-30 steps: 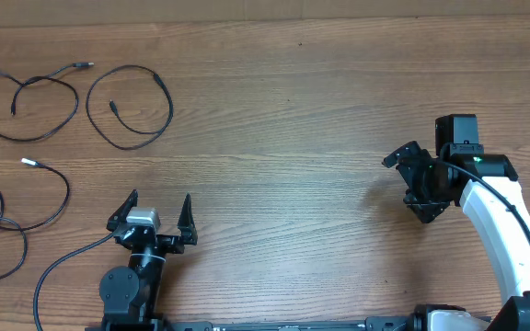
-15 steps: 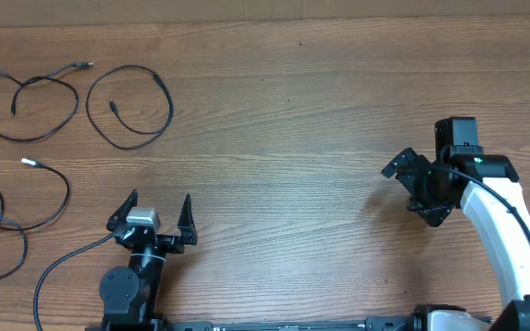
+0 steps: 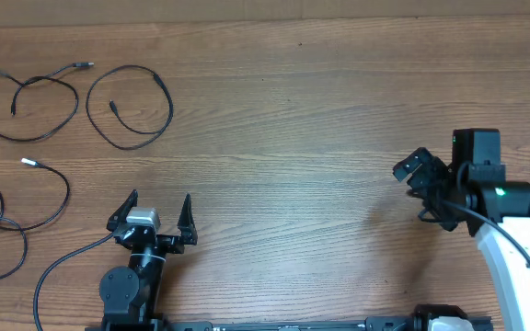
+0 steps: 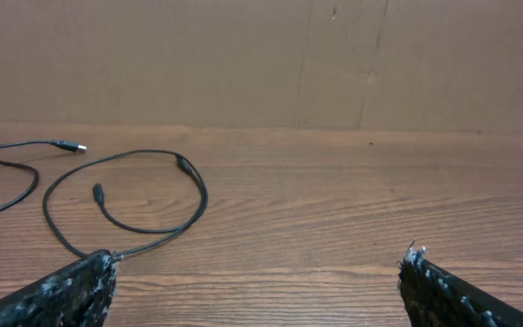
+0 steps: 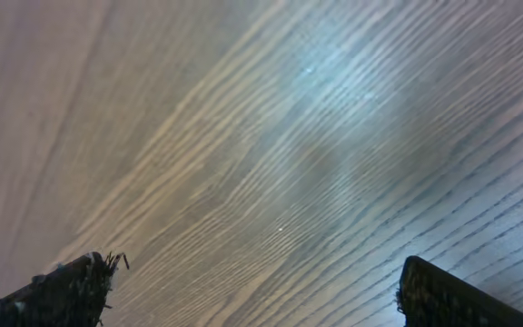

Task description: Untangle cables

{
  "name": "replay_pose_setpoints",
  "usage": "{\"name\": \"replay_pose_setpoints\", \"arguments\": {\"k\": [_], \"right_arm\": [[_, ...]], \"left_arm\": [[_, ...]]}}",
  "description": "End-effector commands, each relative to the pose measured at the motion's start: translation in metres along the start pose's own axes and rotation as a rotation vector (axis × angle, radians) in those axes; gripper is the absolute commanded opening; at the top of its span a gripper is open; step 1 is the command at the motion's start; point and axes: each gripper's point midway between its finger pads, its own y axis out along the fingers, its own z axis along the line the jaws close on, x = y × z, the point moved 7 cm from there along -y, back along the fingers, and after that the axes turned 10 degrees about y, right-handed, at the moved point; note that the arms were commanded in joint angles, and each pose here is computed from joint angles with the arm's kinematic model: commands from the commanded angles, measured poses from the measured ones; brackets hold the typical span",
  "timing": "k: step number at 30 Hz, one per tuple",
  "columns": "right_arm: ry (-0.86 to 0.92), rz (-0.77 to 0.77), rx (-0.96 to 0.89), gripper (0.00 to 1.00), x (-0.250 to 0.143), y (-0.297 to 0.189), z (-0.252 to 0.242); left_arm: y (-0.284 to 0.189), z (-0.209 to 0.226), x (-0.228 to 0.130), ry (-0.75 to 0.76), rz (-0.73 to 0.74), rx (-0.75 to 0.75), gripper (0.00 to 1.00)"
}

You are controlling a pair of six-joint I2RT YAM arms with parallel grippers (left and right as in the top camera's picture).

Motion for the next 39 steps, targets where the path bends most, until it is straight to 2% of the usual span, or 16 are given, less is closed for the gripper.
{"name": "replay_pose_setpoints", "arguments": {"k": [1,9,15,39], "right_arm": [[-0.023,-0.054,0.046,1.0,-0.002,-0.017,-0.002],[-0.089,-0.12,0.116,1.0,-0.007,-0.042,-0.005],[-0.089,-0.176,0.101,1.0,-0.017,-0.063,-0.023],[-0.102,-0.534,0.451,1.0,-0.053,-0.153,-0.066]], "left_arm": [[0.0,-0.002,-0.001,0.015,-0.004,-0.013,1.0],[0.0,-0.002,-0.001,0.015,-0.004,-0.013,1.0],[0.0,-0.002,-0.001,0.015,-0.004,-0.013,1.0],[0.0,-0.002,-0.001,0.016,-0.004,-0.013,1.0]]}}
